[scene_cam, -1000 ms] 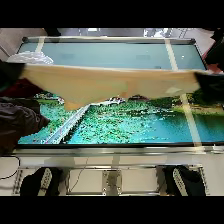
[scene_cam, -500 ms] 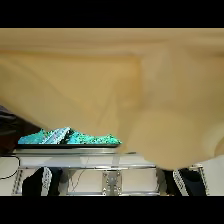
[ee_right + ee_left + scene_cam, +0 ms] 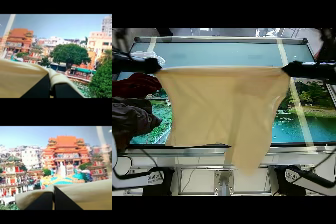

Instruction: Fold the shirts.

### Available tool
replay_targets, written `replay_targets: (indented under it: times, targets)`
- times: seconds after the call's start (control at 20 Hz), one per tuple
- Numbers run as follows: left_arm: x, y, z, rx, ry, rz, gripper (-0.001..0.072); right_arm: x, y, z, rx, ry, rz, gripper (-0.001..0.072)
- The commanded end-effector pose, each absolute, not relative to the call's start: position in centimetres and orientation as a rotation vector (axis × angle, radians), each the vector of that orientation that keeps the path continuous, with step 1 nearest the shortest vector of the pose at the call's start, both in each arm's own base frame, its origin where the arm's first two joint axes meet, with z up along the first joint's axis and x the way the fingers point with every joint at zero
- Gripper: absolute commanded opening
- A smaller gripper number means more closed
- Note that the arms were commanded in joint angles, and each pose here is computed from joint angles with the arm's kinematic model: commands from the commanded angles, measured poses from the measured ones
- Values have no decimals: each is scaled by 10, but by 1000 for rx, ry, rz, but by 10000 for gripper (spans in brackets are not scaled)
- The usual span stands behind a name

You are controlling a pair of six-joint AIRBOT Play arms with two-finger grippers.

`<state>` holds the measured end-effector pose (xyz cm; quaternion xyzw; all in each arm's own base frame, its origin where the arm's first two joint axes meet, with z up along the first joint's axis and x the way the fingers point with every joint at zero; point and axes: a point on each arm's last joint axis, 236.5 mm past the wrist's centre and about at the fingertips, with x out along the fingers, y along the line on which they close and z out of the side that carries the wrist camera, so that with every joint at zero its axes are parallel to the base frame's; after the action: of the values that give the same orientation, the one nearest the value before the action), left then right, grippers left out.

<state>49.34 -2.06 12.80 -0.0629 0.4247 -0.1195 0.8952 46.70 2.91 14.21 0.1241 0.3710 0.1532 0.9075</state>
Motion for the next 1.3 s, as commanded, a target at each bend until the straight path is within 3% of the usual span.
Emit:
replay_targets:
  times: [0.0, 0.2, 0.55, 0.8, 1.0, 1.25]
  targets:
    - [553, -43, 11, -58, 952, -192, 8, 513, 38, 15, 334, 906, 269, 20]
    - [590, -44, -32, -110, 883, -123, 8, 562, 50, -37, 311, 830, 190, 20]
    - [587, -37, 15, -109, 820, -119, 9, 574, 59, 39, 189, 749, 266, 19]
    - [552, -42, 66, -21, 844, -166, 9, 523, 44, 81, 36, 839, 252, 18]
    - [492, -31, 14, 88, 1130, -160, 8, 468, 33, 48, 19, 998, 210, 18]
    - [449, -42, -44, 89, 1283, -184, 9, 417, 41, -32, 105, 1133, 204, 18]
